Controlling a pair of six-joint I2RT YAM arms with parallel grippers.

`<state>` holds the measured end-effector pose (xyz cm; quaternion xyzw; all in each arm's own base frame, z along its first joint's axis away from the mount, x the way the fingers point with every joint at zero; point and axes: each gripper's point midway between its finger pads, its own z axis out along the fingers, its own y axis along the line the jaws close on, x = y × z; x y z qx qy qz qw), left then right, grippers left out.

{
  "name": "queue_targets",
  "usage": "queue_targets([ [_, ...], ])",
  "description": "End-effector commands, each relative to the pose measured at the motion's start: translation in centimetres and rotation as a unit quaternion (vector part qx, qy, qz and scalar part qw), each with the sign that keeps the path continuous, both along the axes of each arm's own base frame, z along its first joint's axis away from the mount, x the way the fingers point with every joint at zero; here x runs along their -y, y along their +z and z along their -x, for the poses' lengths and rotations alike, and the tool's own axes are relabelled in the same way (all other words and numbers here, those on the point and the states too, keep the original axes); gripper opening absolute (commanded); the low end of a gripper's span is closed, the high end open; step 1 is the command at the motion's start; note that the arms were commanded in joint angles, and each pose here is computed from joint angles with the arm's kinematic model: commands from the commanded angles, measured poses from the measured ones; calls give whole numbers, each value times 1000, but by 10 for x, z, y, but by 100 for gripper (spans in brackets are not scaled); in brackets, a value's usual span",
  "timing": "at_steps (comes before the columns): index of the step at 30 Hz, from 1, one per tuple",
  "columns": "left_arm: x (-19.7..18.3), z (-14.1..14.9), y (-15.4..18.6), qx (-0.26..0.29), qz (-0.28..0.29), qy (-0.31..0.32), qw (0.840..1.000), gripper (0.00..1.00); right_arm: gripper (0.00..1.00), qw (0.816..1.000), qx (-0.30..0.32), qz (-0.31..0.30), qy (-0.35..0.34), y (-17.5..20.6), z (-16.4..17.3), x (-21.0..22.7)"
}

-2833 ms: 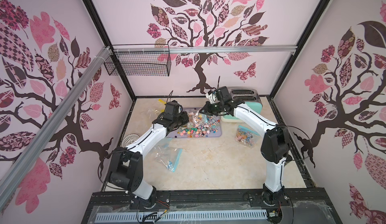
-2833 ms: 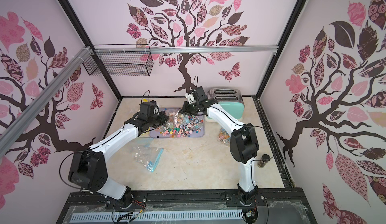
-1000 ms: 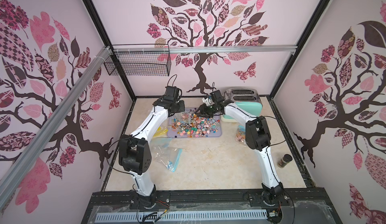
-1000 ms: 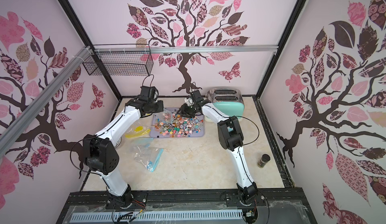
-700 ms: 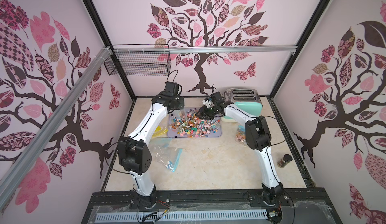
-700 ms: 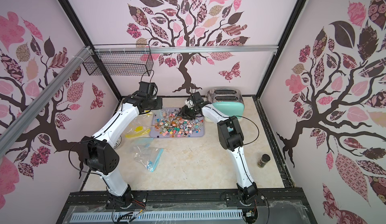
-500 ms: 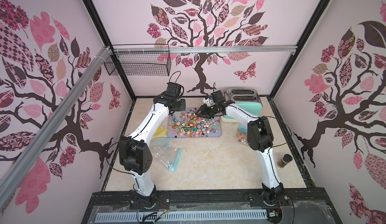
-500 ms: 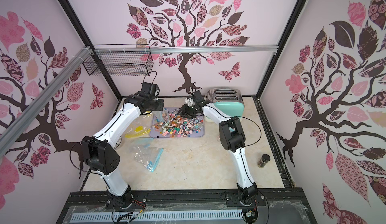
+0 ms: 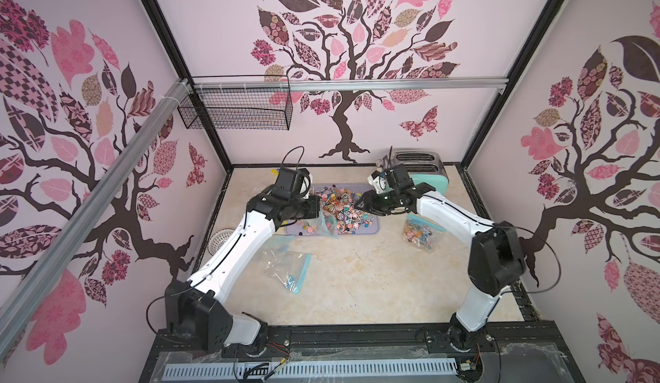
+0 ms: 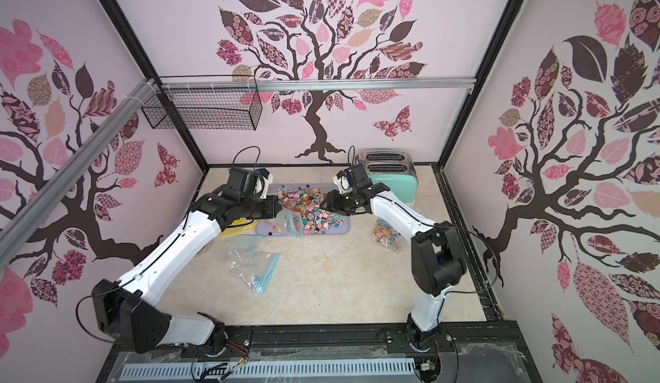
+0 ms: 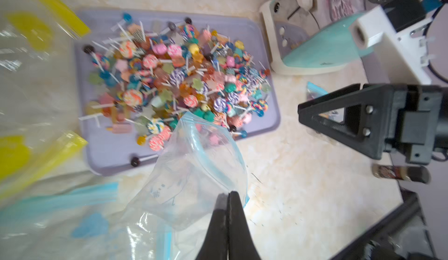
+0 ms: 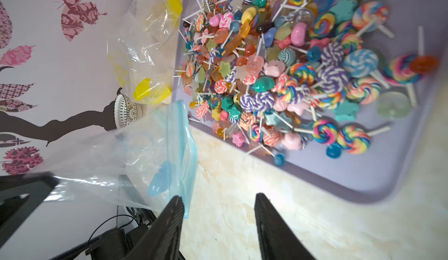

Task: Pour candies out of the ziploc bag
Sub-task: 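Pour the candies out of the ziploc bag onto the tray, then place the ziploc bag in the ziploc bag.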

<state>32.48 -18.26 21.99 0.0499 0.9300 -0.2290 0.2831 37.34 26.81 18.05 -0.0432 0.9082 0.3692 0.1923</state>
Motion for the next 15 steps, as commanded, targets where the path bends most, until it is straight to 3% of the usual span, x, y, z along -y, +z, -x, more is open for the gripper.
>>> queue_targets([
  [1, 11, 26, -37, -52, 52, -7, 997, 0, 52, 1000, 11, 25, -11, -8, 18, 20],
  [9, -39, 74, -107, -109, -18, 84, 990, 0, 52, 999, 1, 44, -22, -26, 64, 47],
  [13, -89, 96, -118, -129, -111, 167, 971, 0, 54, 990, 5, 121, -72, -44, 73, 83],
  [15, -102, 103, -118, -133, -131, 198, 962, 0, 57, 979, 9, 175, -109, -54, 72, 108],
])
